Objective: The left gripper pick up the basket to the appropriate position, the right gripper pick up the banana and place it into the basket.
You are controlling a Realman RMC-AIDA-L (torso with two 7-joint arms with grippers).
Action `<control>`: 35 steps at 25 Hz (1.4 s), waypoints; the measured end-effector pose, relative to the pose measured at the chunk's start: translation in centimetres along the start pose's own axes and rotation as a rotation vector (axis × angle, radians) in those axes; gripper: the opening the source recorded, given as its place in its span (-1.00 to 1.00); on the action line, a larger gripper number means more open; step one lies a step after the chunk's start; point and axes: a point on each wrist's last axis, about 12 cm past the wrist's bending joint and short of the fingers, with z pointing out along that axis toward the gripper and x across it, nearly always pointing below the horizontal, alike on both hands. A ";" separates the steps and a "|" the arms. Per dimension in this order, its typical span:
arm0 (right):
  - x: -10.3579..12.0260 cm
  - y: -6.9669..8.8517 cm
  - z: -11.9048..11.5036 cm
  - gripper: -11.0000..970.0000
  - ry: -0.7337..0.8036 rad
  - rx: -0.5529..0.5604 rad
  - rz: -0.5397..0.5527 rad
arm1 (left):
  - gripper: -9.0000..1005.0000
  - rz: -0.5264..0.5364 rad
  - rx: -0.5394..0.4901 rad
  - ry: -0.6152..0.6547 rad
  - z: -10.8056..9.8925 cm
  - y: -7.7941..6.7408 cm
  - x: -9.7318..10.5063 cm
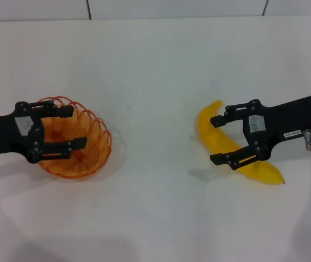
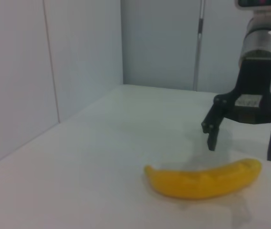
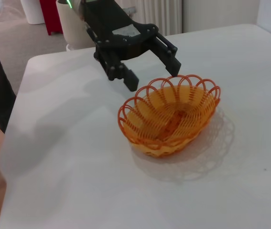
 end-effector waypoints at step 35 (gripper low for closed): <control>-0.2 -0.4 0.5 0.84 0.012 0.014 0.007 | 0.51 -0.477 -0.301 0.228 -6.1 8.3 -4.6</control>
